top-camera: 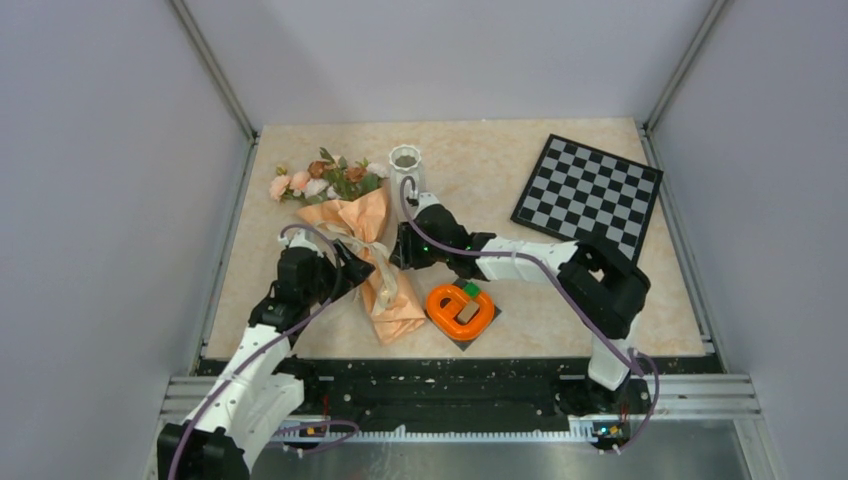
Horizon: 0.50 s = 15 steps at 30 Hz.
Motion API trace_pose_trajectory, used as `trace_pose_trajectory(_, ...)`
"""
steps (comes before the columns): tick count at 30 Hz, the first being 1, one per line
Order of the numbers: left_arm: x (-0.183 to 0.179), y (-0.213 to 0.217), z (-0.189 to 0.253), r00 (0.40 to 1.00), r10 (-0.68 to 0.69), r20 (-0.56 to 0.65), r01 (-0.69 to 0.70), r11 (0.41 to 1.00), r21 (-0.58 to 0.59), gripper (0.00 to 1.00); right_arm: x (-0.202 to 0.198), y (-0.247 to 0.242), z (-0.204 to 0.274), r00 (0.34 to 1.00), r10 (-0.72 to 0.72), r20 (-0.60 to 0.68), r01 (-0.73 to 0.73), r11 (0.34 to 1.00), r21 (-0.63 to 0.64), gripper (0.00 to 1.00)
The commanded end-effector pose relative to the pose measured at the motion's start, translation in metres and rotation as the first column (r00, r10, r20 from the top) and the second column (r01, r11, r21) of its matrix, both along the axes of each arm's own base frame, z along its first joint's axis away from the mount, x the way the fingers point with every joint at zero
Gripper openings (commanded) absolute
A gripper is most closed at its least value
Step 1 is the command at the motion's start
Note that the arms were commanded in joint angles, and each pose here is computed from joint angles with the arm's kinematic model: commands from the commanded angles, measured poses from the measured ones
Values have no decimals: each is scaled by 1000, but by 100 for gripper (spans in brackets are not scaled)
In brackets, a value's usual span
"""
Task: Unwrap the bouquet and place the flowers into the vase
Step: Untie the ribbon from the wrapping paper.
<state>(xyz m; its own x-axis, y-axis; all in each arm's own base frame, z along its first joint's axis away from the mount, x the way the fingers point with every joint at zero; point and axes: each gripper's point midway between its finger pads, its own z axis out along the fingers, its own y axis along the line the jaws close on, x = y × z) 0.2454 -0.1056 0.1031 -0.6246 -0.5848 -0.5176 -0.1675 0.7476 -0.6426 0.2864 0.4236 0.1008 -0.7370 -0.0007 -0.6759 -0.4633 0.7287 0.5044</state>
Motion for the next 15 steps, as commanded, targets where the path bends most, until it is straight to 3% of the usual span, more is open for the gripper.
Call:
trace_pose_trajectory(1,8,-4,19,997,-17,69,18,1000,-12,99,2,25,10,997,56,45,-55,998,-7,41)
trace_pose_trajectory(9,5,-3,12,998,-22,51,23,1000,-4,99,-3,33,4,996,72,49,-70,997,-39,39)
trace_pose_trajectory(12,6,-3,12,998,-21,52,21,1000,1,99,1,28,3,993,69,92,-60,993,-100,29)
trace_pose_trajectory(15,5,1,13,999,3,38,-3,1000,12,99,7,18,9,987,71,143,-45,983,-177,10)
